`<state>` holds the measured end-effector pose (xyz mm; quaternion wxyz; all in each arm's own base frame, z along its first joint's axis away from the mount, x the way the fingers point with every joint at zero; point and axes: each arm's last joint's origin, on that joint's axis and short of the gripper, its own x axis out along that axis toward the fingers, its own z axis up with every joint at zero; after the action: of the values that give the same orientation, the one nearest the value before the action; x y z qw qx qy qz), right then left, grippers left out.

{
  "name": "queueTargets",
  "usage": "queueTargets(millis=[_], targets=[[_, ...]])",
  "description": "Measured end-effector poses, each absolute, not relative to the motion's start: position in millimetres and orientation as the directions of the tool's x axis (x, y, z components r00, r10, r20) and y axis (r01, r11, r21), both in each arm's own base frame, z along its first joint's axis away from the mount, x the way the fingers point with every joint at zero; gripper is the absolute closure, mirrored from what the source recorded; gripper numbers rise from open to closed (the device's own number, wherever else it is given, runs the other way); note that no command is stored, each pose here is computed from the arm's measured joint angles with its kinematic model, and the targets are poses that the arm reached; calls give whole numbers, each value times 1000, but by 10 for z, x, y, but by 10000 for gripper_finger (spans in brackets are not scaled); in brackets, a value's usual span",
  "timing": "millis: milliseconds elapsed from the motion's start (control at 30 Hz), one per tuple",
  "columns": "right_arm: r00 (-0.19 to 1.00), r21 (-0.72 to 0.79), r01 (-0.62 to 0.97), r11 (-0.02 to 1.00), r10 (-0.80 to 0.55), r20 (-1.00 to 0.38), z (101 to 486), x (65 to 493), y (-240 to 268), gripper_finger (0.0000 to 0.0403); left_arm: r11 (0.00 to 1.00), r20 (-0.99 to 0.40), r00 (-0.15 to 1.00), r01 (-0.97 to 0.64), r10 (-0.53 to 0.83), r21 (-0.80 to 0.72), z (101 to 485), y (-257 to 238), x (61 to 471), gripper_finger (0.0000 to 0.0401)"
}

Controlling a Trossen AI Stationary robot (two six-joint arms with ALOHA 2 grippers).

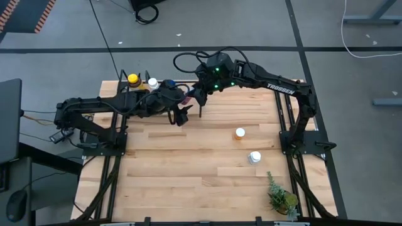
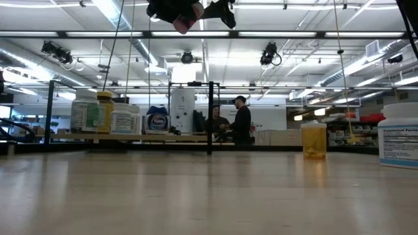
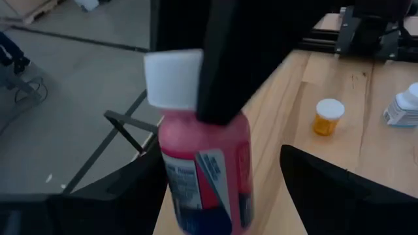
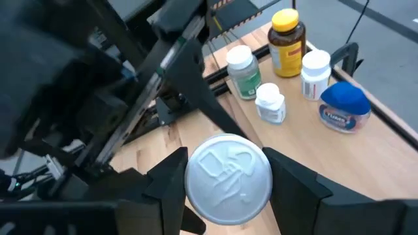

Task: Pick and place medicine bottles onto shelf by color
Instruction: Put the pink medicine bottle on the shelf

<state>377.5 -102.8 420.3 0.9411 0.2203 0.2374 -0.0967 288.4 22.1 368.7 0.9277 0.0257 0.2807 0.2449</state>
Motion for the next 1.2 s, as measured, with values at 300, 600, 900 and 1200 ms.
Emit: queueTargets(millis=[300, 600, 900, 1200], targets=[[880, 374, 296, 879, -98, -466, 4234, 3780, -1046, 218, 866, -505, 723, -488, 472, 111, 3688, 222, 2889, 108], [893, 366, 301, 881, -125, -432, 4285, 3777, -1054, 218, 864, -459, 751, -498, 475, 80, 3730, 224, 2920, 108], [902, 378, 300, 876, -131, -411, 4315, 3778, -1053, 218, 860, -418, 772, -509, 479, 46, 3770, 246, 2948, 108], [893, 387, 312, 868, -129, -430, 4283, 3792, -1025, 218, 821, -407, 761, -569, 506, -44, 3781, 306, 2945, 110]])
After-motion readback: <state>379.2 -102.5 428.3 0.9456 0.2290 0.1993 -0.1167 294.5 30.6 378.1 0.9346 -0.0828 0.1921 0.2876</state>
